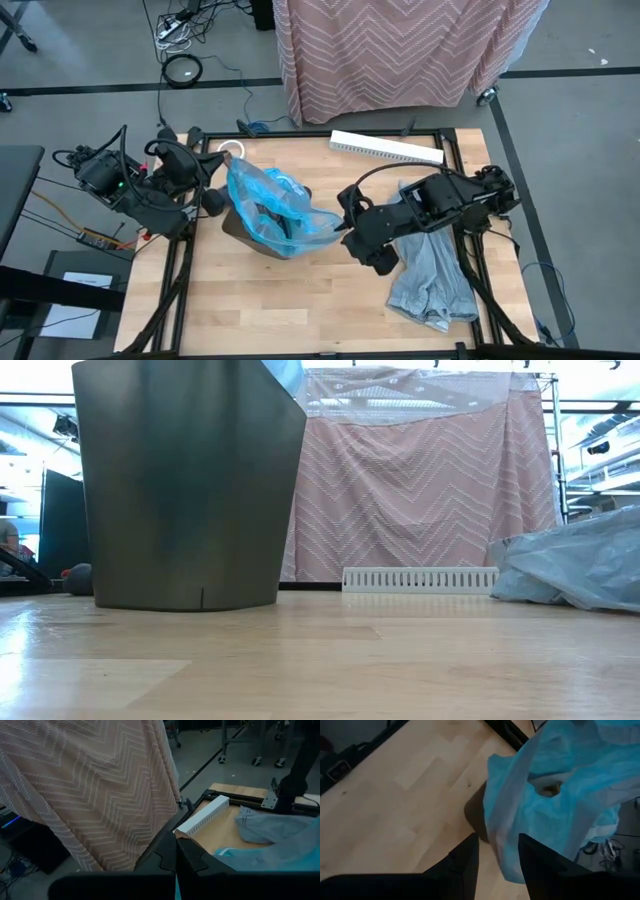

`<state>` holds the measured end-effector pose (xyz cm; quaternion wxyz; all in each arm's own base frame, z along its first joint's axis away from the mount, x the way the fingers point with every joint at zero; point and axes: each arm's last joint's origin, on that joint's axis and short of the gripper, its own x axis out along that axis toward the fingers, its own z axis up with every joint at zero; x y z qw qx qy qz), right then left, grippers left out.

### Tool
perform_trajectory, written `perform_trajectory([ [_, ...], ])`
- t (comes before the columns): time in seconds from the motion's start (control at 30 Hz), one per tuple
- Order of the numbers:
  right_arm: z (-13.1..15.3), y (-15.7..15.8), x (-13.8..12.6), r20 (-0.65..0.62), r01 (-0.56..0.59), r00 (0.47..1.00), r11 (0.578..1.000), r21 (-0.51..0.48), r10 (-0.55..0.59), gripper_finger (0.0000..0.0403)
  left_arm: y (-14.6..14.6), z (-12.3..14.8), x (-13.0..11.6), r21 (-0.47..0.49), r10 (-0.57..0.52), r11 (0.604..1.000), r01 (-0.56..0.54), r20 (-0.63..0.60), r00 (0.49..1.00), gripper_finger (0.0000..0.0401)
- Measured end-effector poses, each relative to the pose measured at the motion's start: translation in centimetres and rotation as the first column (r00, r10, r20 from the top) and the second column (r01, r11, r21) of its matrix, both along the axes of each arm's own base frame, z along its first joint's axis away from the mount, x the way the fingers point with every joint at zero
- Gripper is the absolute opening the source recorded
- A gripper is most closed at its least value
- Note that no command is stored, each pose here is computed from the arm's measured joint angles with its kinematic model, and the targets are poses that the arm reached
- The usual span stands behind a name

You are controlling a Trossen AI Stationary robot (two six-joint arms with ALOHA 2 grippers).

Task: Place trash/remove bag and relplace
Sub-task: Remove the blue trash bag from the black trash bin

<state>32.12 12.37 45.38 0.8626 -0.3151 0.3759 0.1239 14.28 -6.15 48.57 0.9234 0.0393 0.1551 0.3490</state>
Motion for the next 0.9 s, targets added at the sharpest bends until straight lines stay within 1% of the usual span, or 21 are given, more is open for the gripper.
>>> perform_trajectory([
  [0.2, 0.0, -0.2, 0.1, -0.008, 0.024, 1.0, 0.999, 0.046, -0.024, 0.0113, 0.0, -0.1, 0.0, -0.005, -0.021, 1.0, 0.021, -0.021, 1.0, 0.0002],
  [0.43, -0.3, -0.2, 0.2, -0.023, 0.022, 1.0, 0.999, 0.044, -0.021, 0.0081, 0.0, -0.1, 0.0, 0.015, -0.028, 0.999, 0.029, -0.039, 0.999, 0.0002],
  [0.63, -1.0, -0.5, 0.6, -0.046, 0.048, 0.998, 0.998, 0.035, -0.046, 0.0068, 0.0, -0.1, 0.0, 0.015, -0.028, 0.999, 0.029, -0.039, 0.999, 0.0002],
  [0.7, -1.3, -0.5, 0.7, -0.062, 0.054, 0.997, 0.998, 0.027, -0.052, 0.0054, 0.0, -0.1, 0.0, 0.015, -0.028, 0.999, 0.029, -0.039, 0.999, 0.0002],
  [0.8, -1.6, -0.7, 0.9, -0.067, 0.063, 0.996, 0.998, 0.015, -0.062, 0.0014, 0.0, -0.1, 0.0, 0.019, -0.03, 0.999, 0.03, -0.043, 0.999, 0.0002],
  [0.9, -1.4, -0.9, 1.0, -0.009, 0.128, 0.992, 0.99, -0.062, -0.129, 0.0003, 0.0, -0.1, 0.0, 0.034, -0.035, 0.999, 0.037, -0.058, 0.998, 0.0002],
])
